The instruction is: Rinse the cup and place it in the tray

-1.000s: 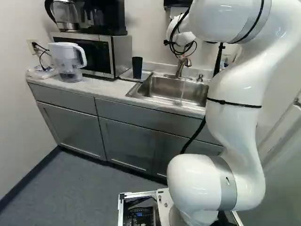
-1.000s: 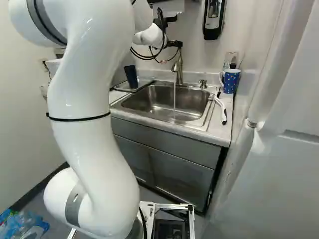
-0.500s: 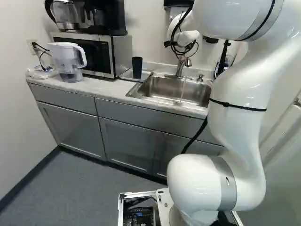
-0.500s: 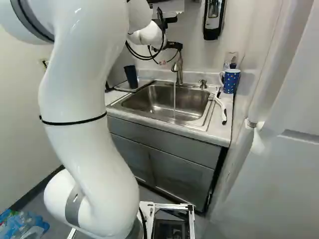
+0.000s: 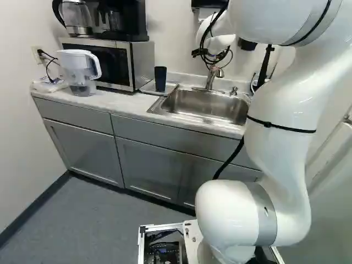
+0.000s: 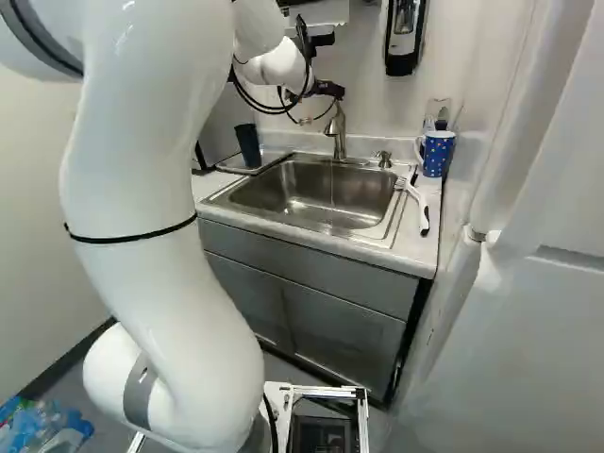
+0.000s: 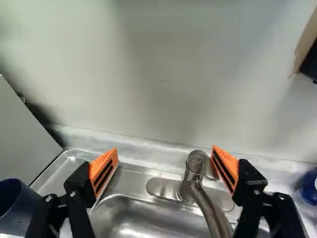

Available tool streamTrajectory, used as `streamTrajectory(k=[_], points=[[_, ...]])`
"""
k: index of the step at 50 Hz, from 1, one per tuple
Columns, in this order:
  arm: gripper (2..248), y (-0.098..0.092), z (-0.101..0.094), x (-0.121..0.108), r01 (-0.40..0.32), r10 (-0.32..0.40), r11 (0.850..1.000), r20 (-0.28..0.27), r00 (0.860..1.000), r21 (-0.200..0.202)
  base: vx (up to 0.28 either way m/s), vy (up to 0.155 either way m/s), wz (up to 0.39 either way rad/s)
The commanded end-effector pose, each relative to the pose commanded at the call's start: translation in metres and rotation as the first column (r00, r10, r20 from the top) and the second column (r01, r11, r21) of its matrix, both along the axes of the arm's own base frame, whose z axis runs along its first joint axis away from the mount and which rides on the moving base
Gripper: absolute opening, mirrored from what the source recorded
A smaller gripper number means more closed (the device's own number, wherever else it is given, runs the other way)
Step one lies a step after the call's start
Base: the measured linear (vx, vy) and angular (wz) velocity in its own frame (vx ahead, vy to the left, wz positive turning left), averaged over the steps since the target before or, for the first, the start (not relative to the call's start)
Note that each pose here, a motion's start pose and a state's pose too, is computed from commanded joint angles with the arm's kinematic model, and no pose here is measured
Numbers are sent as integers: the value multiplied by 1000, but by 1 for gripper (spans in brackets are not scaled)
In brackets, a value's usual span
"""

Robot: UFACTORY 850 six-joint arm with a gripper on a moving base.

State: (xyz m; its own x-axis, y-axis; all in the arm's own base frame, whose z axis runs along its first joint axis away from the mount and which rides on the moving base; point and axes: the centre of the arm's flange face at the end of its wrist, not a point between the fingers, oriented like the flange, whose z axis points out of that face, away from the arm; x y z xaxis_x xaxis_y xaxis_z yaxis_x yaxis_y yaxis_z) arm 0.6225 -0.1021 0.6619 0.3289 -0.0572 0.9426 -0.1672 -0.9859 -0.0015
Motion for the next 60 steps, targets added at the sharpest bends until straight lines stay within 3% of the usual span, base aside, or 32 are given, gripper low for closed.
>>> streamTrajectory(k=[22,40,60], points=[[247,2,0,-2,-2,2,1000,-6,1000,1,0,0,0],[247,5,13,-2,11,-10,1000,144,990,-2,0,0,0],[247,35,15,-19,-34,34,999,143,989,-2,0,0,0]])
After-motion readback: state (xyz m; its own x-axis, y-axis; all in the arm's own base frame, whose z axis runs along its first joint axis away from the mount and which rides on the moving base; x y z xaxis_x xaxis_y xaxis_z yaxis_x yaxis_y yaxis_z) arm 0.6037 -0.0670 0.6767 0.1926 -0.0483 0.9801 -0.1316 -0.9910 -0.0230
